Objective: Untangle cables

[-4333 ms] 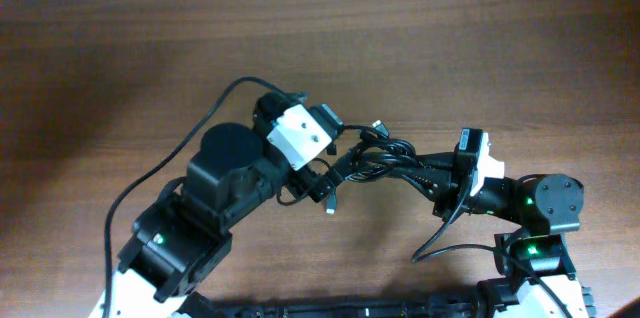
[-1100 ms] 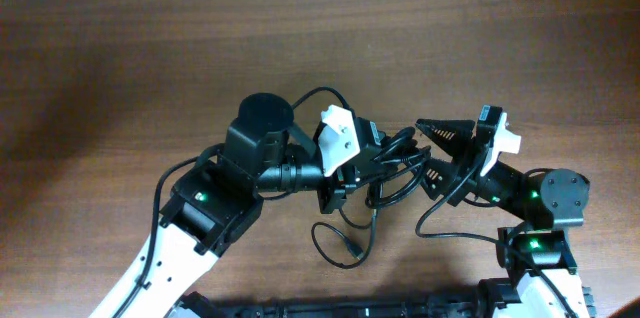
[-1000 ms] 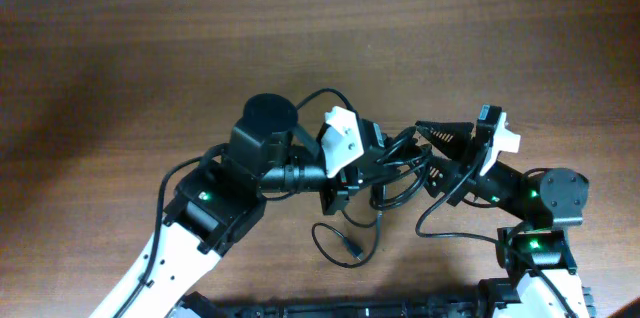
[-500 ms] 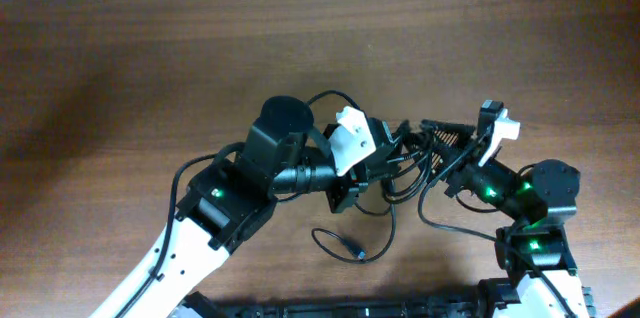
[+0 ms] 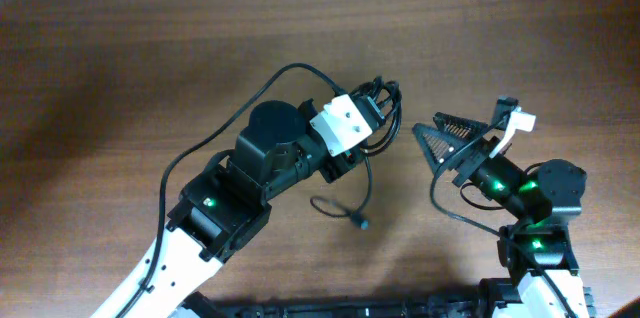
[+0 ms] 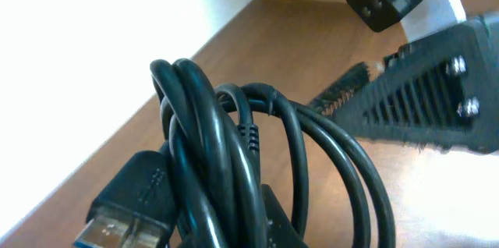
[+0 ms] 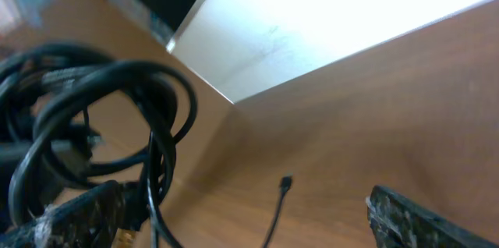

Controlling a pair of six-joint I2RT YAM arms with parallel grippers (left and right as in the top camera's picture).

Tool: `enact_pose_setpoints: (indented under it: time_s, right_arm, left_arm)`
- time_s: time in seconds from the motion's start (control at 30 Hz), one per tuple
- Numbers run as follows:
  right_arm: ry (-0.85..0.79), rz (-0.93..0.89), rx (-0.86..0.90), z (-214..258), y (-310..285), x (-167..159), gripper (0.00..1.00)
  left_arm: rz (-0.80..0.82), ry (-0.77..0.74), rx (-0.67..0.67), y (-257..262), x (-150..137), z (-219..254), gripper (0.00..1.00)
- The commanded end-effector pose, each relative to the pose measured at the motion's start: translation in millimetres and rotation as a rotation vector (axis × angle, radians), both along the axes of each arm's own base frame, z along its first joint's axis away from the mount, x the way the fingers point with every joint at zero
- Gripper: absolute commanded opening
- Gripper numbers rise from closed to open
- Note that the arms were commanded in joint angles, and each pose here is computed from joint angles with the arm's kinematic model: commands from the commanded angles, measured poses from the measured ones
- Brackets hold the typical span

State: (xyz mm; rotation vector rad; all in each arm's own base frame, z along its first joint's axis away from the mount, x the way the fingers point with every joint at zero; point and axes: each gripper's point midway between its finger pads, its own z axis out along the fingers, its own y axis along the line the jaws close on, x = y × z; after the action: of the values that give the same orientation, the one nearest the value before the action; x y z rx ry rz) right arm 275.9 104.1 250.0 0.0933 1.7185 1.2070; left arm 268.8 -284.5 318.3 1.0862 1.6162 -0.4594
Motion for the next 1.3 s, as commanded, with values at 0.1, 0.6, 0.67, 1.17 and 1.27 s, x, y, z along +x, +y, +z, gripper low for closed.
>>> enact_pose_setpoints:
  time_s: [0.1, 0.6, 0.67, 1.17, 1.27]
  right_arm:
    - [0.241, -0.026, 0.294, 6.7, -7.5, 2.9, 0.99]
    - [0.114, 0.145, 0.326, 48.3, 10.2, -18.7, 0.85]
    - [0.11, 0.154, 0.321, 49.1, 11.2, -20.0, 0.83]
    - [0.096, 0.19, 0.3, 49.9, 15.3, -25.2, 0.29]
    - [-0.008, 0.188, 0.211, 51.8, 15.9, -26.5, 0.59]
  left_arm:
    - [-0.141, -0.264, 0.127, -2.2, -9.5, 16.9, 0.0]
    - [-0.417, -0.382, 0.125, -23.3, -43.5, 18.8, 0.0]
    - [-0.446, -0.38, 0.11, -25.4, -48.6, 19.7, 0.0]
    - [-0.42, -0.481, 0.044, -29.9, -42.9, 47.3, 0.0]
    - [-0.336, -0.457, 0.058, -24.8, -30.1, 46.3, 0.0]
